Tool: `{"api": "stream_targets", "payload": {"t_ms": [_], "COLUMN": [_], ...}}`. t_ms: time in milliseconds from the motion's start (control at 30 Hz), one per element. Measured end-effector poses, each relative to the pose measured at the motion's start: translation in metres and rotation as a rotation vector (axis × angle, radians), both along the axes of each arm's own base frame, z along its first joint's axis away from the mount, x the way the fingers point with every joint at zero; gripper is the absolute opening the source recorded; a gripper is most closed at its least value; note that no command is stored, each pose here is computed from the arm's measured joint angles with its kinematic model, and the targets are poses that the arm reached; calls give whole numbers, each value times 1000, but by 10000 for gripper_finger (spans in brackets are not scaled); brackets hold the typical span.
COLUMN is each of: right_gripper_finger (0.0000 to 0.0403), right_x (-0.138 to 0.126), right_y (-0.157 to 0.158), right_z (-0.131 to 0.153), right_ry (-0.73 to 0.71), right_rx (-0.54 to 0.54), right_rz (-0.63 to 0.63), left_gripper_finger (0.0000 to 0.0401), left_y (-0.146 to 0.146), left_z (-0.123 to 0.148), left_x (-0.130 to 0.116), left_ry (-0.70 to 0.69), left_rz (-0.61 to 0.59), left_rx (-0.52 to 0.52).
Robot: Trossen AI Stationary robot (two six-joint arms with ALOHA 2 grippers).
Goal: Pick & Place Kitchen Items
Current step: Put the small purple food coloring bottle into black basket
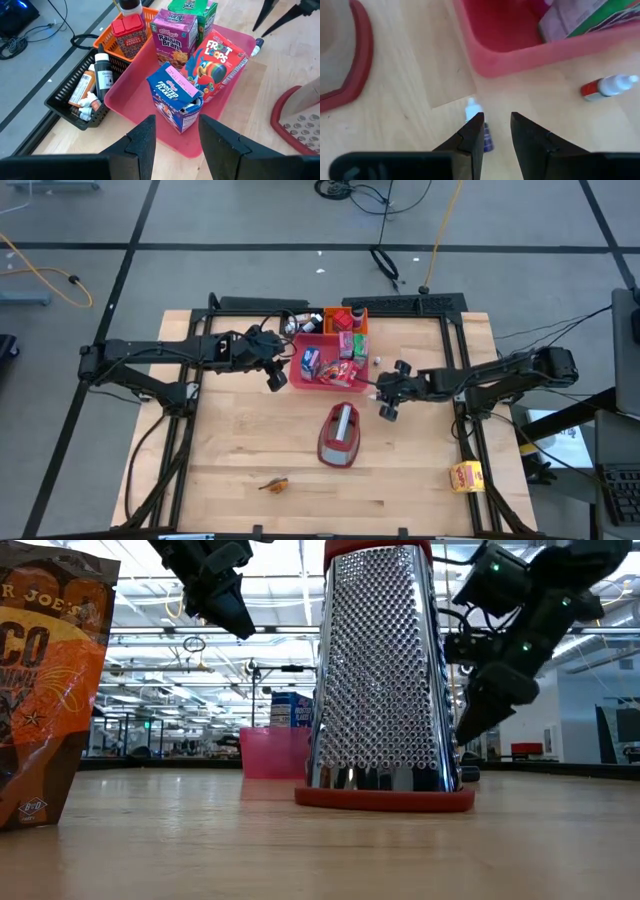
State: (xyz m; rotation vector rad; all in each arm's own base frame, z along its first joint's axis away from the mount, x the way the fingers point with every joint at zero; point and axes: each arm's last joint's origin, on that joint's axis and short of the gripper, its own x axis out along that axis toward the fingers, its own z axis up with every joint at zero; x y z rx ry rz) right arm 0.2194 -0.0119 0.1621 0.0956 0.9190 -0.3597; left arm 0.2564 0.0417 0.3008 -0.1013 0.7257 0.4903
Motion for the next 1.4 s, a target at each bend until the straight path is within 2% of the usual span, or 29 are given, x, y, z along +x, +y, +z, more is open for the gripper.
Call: {"api": "stream_targets", "payload": {"t_ms": [167, 400, 533, 800, 967, 1200, 1400], "right_gripper_finger": [89, 89, 89, 89, 82, 47, 41], "right_x": [-6, -13, -10, -9, -7, -7, -10], "right_y": [1, 1, 2, 2, 2, 2, 4], "right_z": [-16, -28, -33, -47, -49, -49, -43], "right_ry": [-61, -34, -58, -32, -41, -33, -56], "right_rx": [39, 51, 89, 90, 87, 94, 108], "right_rz": [28, 11, 37, 36, 39, 30, 41], "left_gripper_finger": [150, 150, 150, 150, 150, 150, 150], "left_y": [0, 0, 0, 0, 0, 0, 0], "left_z": [0, 0, 0, 0, 0, 0, 0], "left_x": [0, 0, 0, 0, 0, 0, 0], "left_ry": [0, 3, 2, 2, 2, 3, 3], "left_rz": [-1, -5, -5, -4, -2, -2, -1], "left_rx": [2, 6, 6, 6, 8, 8, 8]}}
